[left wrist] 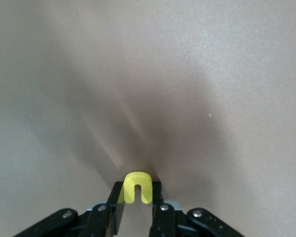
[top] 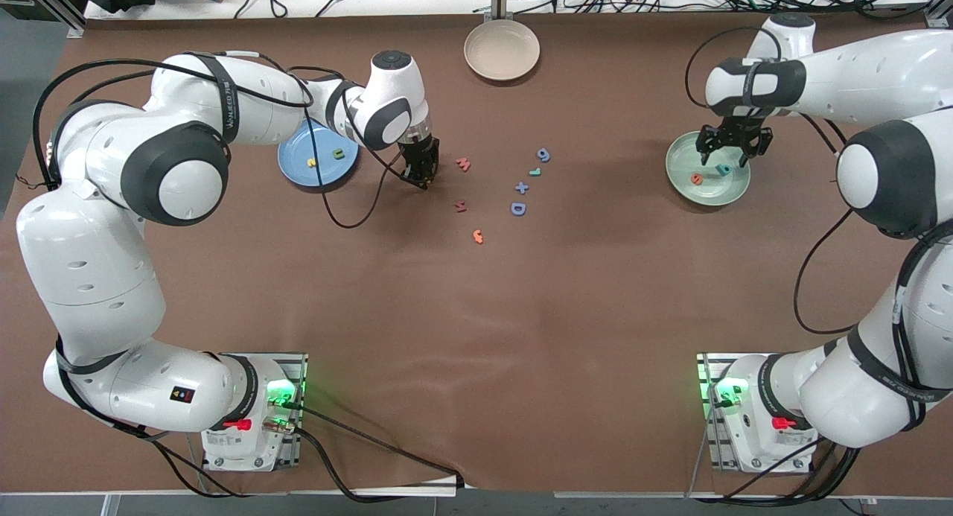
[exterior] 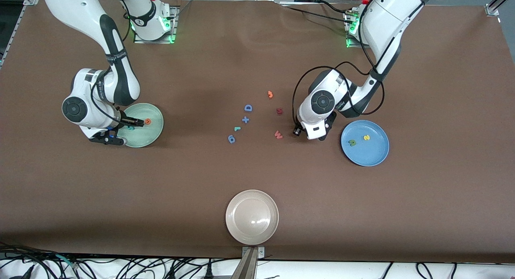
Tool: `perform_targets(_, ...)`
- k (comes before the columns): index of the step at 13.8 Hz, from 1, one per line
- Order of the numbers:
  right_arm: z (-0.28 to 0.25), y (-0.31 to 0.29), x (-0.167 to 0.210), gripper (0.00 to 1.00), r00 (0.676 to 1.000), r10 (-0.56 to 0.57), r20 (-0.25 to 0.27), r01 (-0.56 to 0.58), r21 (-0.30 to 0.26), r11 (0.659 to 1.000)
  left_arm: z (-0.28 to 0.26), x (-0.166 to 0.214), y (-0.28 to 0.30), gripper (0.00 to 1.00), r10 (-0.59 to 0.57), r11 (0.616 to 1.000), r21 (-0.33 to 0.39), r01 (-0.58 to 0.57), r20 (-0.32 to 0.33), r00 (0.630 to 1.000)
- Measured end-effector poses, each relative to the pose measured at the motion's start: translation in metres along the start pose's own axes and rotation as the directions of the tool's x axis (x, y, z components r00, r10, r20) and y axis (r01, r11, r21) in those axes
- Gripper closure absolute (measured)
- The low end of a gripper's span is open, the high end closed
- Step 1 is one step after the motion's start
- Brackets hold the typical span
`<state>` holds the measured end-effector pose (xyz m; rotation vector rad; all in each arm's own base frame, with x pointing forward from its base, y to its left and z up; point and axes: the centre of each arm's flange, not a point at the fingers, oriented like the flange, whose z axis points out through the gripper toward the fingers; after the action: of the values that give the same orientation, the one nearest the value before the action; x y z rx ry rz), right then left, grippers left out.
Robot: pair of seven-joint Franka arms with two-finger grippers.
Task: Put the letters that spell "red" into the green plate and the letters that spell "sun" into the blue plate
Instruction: 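Carry the teal b onto the green plate and open the right gripper, then place the yellow u on the blue plate while the right gripper reaches letters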
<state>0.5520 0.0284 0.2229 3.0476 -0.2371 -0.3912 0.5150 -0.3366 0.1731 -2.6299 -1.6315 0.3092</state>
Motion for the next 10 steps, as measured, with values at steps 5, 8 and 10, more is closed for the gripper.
perform_targets(5, -0.071, -0.093, -0.007, 0.01, 0.991, 0.134, 0.015, -0.135, 0.099, 0.986, -0.009, 0.006, 0.001, 0.73, 0.010, 1.000, 0.020, -0.010, -0.008, 1.000)
perform_targets(8, -0.082, -0.146, -0.017, 0.02, 0.968, 0.250, 0.035, -0.252, 0.147, 0.956, -0.036, 0.026, 0.001, 0.73, 0.083, 0.996, 0.042, -0.082, -0.020, 0.996)
perform_targets(10, -0.080, -0.186, -0.027, 0.02, 0.942, 0.330, 0.058, -0.335, 0.175, 0.926, -0.057, 0.047, -0.001, 0.73, 0.150, 0.987, 0.058, -0.148, -0.024, 0.988)
